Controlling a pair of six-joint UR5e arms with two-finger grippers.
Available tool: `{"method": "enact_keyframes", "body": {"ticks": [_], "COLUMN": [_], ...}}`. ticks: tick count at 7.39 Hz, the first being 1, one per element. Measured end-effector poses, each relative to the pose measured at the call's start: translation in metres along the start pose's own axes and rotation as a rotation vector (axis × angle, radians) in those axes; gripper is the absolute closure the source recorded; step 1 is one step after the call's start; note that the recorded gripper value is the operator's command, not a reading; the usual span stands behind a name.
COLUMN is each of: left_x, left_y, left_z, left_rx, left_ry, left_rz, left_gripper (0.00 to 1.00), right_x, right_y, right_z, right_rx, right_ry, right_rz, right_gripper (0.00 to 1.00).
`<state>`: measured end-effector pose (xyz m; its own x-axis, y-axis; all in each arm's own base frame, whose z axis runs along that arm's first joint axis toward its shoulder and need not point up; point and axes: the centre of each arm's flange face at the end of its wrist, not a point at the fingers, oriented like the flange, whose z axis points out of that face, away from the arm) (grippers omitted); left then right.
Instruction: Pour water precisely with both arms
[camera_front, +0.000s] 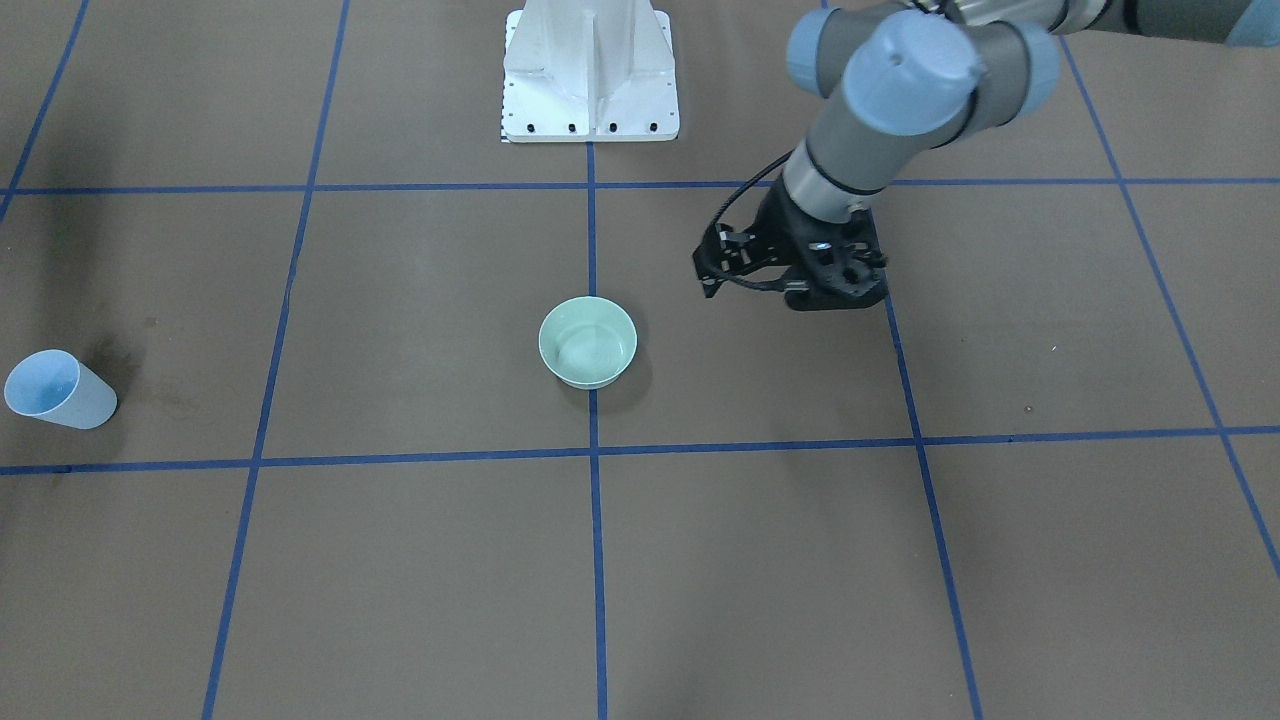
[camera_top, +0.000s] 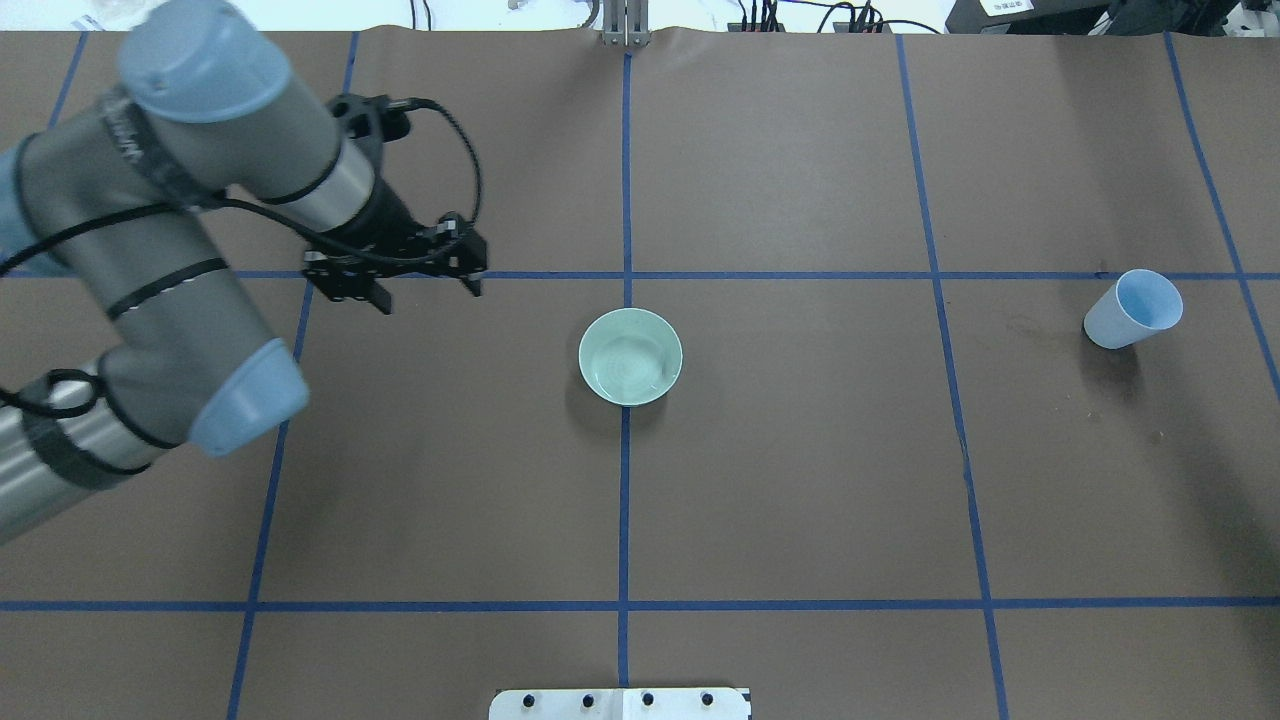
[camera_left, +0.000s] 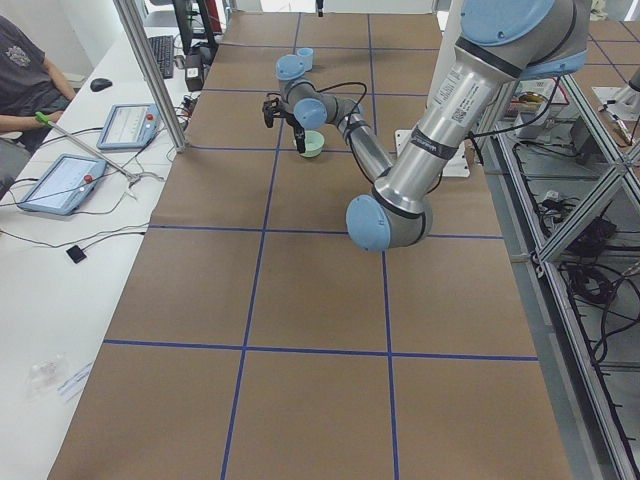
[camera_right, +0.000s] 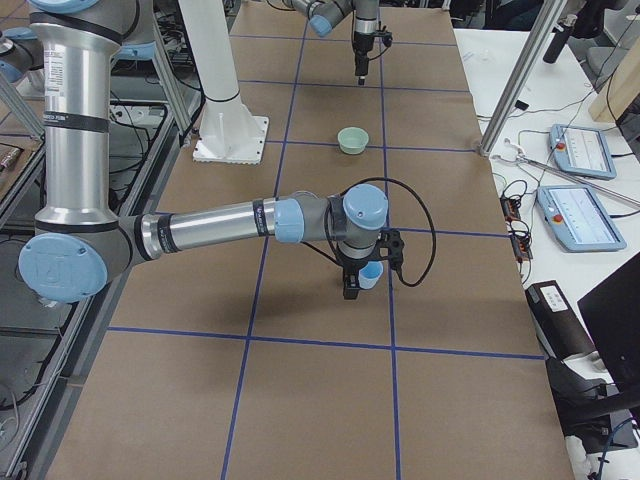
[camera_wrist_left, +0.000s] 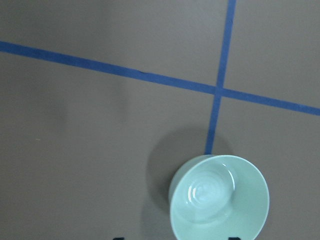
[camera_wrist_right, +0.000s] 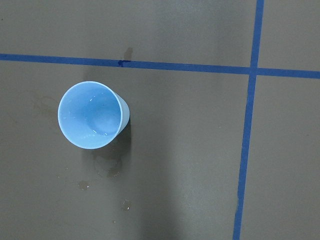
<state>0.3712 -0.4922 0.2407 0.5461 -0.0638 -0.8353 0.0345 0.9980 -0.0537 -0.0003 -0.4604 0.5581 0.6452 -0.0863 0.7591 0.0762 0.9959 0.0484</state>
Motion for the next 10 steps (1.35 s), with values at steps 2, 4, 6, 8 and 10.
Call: {"method": "enact_keyframes", "body": {"ticks": [2, 4, 6, 8, 10], "left_x": [-0.102, -0.171, -0.193, -0.194, -0.195], "left_y": [0.003, 0.0, -0.002, -0.002, -0.002], "left_z": [-0.016, -0.025, -0.028, -0.028, -0.028], "left_rx": [0.006, 0.002, -0.001, 0.0, 0.001], "left_ry": [-0.074, -0.126, -0.144, -0.146, -0.147], "left_rz": [0.142, 0.27, 0.307, 0.301, 0.285], "left_gripper": [0.0, 0.0, 0.0, 0.0, 0.0], "right_x": [-0.009, 0.019, 0.048, 0.047, 0.031], "right_y": [0.003, 0.028, 0.049, 0.06, 0.065], "right_z": [-0.002, 0.032, 0.074, 0.113, 0.131], "right_rx": [0.103, 0.25, 0.379, 0.446, 0.464], "right_ry": [-0.029, -0.019, -0.036, -0.042, -0.082], "right_rz": [-0.137, -0.329, -0.488, -0.573, -0.576], "right_gripper": [0.0, 0.0, 0.01, 0.01, 0.0]}}
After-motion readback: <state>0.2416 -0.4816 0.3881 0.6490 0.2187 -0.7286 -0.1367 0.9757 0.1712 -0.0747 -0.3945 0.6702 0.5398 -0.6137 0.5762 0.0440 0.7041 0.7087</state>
